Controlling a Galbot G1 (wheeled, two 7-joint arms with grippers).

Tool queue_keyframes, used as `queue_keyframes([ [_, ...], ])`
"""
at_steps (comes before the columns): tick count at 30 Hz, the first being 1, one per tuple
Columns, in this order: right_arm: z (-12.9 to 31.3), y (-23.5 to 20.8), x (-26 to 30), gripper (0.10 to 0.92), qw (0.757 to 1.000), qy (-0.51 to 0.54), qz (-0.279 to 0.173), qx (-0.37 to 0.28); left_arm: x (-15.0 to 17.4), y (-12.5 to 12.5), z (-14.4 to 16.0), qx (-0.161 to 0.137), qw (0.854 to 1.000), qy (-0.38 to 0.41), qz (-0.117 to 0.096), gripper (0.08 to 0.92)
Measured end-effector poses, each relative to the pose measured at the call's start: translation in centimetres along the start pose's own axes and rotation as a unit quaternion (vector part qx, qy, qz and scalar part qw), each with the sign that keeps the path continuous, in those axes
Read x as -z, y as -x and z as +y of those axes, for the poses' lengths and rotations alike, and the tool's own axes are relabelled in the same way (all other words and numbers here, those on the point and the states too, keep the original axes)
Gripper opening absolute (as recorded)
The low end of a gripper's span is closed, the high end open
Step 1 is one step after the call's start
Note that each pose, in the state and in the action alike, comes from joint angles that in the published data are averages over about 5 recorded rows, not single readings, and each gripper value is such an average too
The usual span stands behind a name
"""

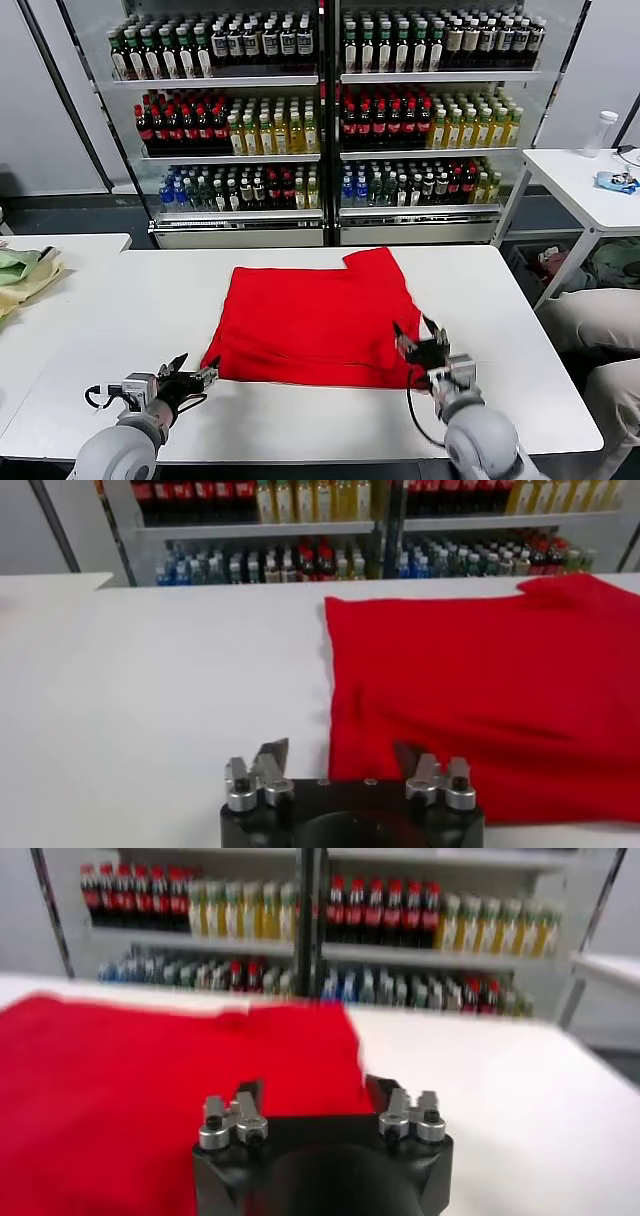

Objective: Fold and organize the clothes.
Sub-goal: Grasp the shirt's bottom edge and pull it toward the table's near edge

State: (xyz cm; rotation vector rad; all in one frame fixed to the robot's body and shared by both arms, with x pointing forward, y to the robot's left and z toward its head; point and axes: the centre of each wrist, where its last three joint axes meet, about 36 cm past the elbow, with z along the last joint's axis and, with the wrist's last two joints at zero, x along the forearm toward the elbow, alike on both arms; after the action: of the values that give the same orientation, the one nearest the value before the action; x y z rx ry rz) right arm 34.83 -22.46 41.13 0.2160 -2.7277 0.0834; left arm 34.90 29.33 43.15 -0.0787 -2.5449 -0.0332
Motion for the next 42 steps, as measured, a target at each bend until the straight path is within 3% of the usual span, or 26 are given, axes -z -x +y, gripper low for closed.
queue_keyframes([
  [3,0.3,-0.6,-0.5,0.79,1.0,0.008,0.013,0.0,-0.4,0.3,0.4,0.003,1.0,0.0,0.006,0.82],
  [7,0.5,-1.2,-1.0,0.68,0.999,0.018,0.027,0.001,-0.8,0.8,0.7,0.003,1.0,-0.005,0.011,0.787],
  [26,-0.3,-2.4,-1.0,0.151,0.998,0.051,0.044,0.017,-1.6,1.3,0.2,-0.018,1.0,-0.02,0.012,0.247],
  [31,-1.1,-4.8,-0.4,0.118,0.998,0.049,0.043,0.017,-1.6,0.1,0.1,-0.021,0.999,-0.023,0.012,0.119],
  [37,-1.2,-8.0,-0.1,0.118,0.998,0.05,0.045,0.017,-2.2,-3.8,0.0,-0.017,1.0,-0.018,0.019,0.099],
  [42,-0.7,-9.8,-0.4,0.118,0.997,0.05,0.052,0.018,-3.5,-7.0,-0.4,-0.007,0.999,-0.009,0.042,0.099],
])
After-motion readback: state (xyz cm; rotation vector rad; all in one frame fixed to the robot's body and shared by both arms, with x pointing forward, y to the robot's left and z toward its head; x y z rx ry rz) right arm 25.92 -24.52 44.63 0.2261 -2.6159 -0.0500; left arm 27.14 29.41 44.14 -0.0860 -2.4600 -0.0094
